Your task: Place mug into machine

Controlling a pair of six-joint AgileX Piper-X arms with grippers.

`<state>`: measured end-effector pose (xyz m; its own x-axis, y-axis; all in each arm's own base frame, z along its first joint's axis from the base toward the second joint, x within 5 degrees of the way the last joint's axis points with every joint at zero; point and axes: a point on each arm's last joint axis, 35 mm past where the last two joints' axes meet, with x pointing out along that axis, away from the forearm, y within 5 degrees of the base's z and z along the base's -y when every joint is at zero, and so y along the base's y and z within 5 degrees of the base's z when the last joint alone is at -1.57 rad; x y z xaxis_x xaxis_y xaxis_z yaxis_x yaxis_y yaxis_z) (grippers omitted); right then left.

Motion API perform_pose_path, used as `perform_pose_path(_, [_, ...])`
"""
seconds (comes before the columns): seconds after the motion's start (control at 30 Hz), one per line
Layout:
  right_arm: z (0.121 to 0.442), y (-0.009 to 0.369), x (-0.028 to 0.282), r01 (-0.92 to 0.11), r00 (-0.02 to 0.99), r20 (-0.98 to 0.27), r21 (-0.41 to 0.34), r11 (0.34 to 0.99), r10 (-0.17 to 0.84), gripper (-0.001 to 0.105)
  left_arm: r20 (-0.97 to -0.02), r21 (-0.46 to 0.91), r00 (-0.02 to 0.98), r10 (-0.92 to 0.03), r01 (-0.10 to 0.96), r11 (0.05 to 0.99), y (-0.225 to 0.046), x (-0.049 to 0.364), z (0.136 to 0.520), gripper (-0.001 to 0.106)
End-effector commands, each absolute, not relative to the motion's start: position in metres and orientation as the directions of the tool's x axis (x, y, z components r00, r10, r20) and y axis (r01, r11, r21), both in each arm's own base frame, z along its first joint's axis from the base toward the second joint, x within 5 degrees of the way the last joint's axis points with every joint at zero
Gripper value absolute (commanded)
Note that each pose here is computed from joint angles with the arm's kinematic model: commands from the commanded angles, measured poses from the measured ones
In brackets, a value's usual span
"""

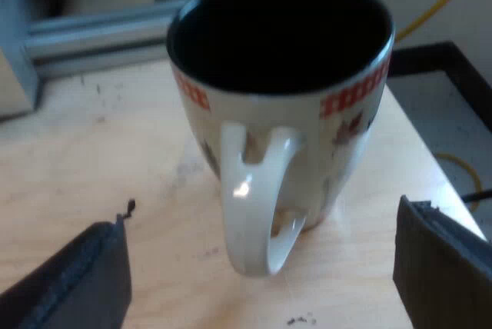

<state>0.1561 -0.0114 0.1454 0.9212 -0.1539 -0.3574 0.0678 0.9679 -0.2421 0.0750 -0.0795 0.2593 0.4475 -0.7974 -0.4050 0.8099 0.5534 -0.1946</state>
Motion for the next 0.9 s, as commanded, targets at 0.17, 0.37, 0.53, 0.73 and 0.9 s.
perform_pose_path(0.17, [0.134, -0.013, 0.162, 0.077, 0.93, -0.329, -0.261, 0.962, -0.164, 0.072, -0.387, -0.199, 0.445, -0.807, 0.815, 0.545, -0.08, 0.075, 0.262, 0.091])
perform_pose_path(0.37, [0.128, -0.013, 0.17, 0.09, 0.931, -0.321, -0.262, 0.961, -0.175, 0.072, -0.387, -0.199, 0.445, -0.807, 0.815, 0.545, -0.08, 0.075, 0.262, 0.091])
perform_pose_path(0.53, [0.127, -0.016, 0.187, 0.129, 0.917, -0.333, -0.277, 0.952, -0.221, 0.072, -0.387, -0.199, 0.445, -0.807, 0.815, 0.545, -0.08, 0.075, 0.262, 0.091])
perform_pose_path(0.73, [0.126, -0.018, 0.209, 0.124, 0.911, -0.35, -0.277, 0.953, -0.221, 0.072, -0.387, -0.199, 0.445, -0.807, 0.815, 0.545, -0.08, 0.075, 0.262, 0.091])
perform_pose_path(0.9, [0.125, -0.018, 0.215, 0.123, 0.909, -0.354, -0.278, 0.953, -0.22, 0.072, -0.387, -0.199, 0.445, -0.807, 0.815, 0.545, -0.08, 0.075, 0.262, 0.091])
